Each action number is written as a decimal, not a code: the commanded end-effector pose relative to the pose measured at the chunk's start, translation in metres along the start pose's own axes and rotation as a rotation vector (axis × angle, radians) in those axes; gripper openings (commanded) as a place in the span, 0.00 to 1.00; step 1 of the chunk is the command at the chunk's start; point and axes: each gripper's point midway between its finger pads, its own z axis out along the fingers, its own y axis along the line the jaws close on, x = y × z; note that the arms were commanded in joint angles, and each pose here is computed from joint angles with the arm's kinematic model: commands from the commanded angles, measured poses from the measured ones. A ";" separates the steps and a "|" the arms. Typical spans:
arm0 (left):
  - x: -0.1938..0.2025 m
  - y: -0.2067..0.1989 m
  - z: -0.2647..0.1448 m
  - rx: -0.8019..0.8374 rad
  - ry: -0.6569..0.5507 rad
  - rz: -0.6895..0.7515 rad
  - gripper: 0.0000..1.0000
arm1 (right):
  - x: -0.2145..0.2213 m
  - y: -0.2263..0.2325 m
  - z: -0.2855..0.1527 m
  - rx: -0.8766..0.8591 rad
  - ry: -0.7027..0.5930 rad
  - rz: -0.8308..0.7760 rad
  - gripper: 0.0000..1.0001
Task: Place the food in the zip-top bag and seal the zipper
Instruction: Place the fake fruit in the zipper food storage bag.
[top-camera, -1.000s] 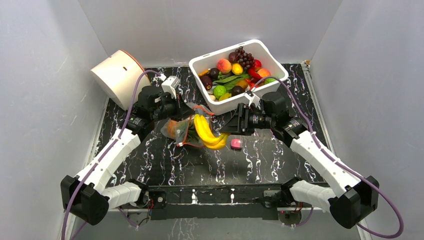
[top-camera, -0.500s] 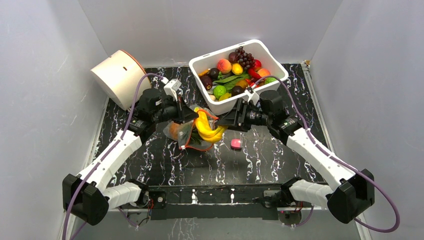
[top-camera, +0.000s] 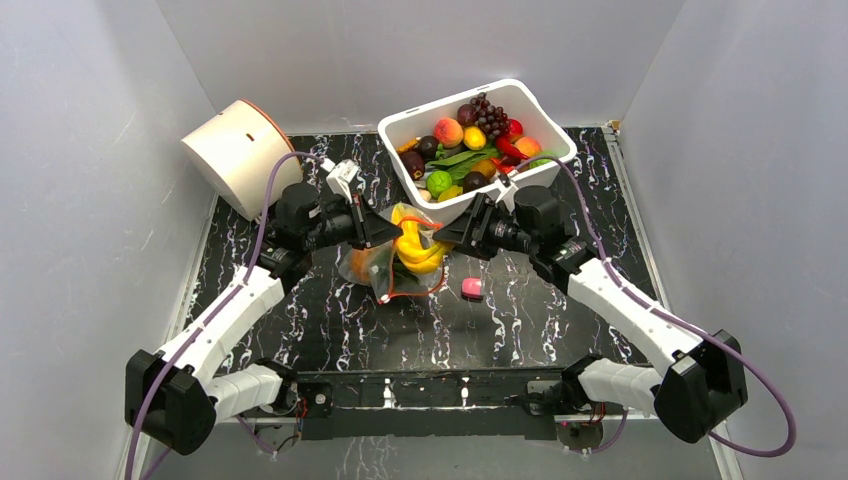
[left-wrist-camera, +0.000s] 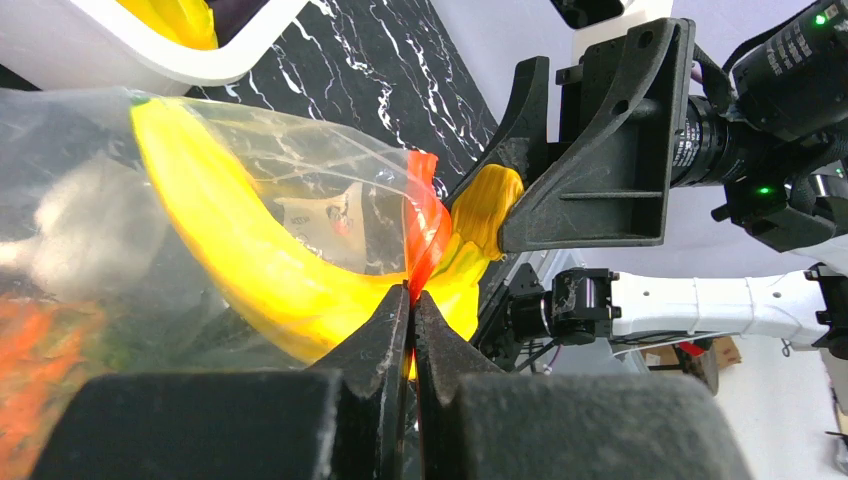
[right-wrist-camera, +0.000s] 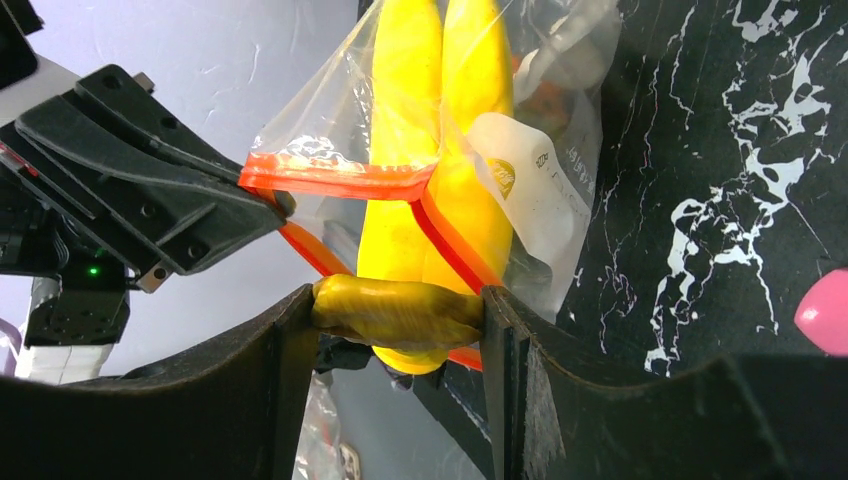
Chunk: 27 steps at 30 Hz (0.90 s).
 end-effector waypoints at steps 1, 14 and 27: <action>-0.008 -0.024 -0.006 0.094 -0.038 0.001 0.00 | -0.022 0.029 0.003 -0.092 -0.141 -0.049 0.10; -0.009 -0.027 -0.005 0.119 -0.059 -0.033 0.00 | -0.006 0.036 0.036 -0.096 -0.191 -0.058 0.10; -0.011 -0.035 -0.005 0.172 -0.084 -0.064 0.00 | 0.021 0.024 0.064 -0.061 -0.154 -0.106 0.10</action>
